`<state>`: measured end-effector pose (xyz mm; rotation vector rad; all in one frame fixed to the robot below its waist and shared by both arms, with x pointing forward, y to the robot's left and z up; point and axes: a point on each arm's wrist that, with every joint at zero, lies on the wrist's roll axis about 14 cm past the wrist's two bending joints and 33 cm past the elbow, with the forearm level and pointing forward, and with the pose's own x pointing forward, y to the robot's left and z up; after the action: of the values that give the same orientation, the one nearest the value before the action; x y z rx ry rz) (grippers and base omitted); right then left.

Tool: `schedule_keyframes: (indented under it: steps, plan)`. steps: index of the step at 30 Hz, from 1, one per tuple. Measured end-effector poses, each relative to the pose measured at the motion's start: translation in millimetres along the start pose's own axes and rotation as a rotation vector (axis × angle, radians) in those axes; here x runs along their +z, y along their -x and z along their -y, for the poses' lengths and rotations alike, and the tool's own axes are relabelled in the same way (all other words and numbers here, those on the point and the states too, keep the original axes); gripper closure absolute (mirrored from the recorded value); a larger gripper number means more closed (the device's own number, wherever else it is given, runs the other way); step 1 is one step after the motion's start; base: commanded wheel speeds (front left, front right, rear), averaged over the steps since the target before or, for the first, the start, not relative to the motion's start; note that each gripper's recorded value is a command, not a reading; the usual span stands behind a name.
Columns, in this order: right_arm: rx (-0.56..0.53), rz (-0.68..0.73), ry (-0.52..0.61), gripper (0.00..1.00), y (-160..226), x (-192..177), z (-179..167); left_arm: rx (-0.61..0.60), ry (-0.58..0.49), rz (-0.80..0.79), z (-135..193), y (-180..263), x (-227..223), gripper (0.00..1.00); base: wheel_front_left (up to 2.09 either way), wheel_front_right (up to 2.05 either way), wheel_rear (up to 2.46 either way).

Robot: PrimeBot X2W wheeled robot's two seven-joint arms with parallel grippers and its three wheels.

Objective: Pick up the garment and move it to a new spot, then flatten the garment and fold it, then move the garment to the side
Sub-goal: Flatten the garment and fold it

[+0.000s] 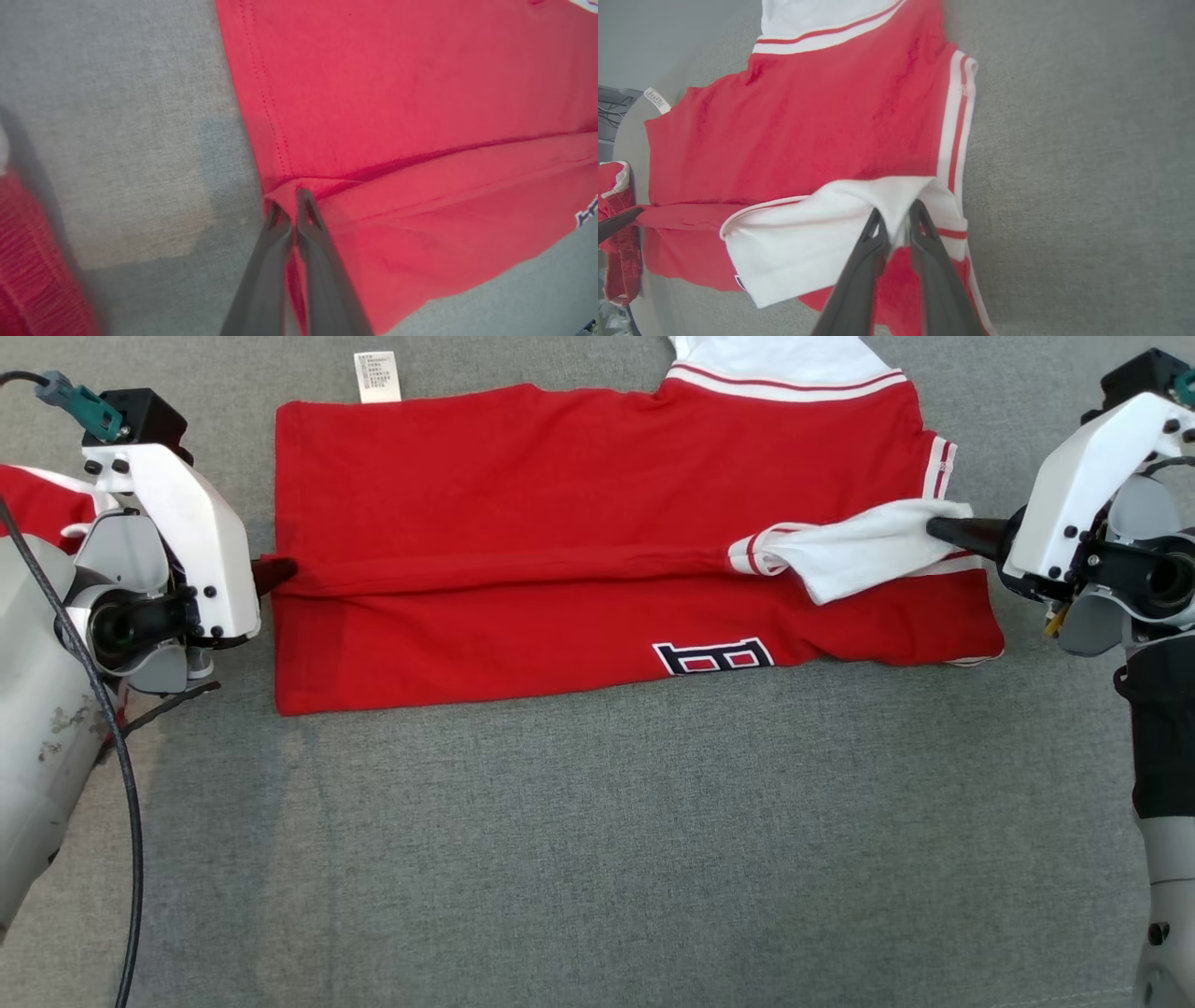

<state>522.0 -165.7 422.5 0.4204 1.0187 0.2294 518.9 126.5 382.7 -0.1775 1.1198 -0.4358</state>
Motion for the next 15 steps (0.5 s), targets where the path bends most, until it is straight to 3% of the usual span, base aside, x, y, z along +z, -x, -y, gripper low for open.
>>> schedule_keyframes:
  steps: [1, 2, 15]
  plan:
    - [-0.001, 0.009, 0.007, 0.11, 1, 2, -1, -0.005, -0.001, 0.002, 2, 0, 0, 0.03, 0.00, 0.00, 0.00]
    - [0.002, 0.013, 0.008, 0.00, 2, 2, -2, -0.007, -0.001, 0.004, 3, 1, 0, 0.00, 0.00, 0.00, 0.00]
    - [0.007, 0.088, 0.019, 0.00, 23, 13, -5, -0.008, -0.017, 0.080, 9, 23, 12, 0.00, 0.00, 0.00, 0.00]
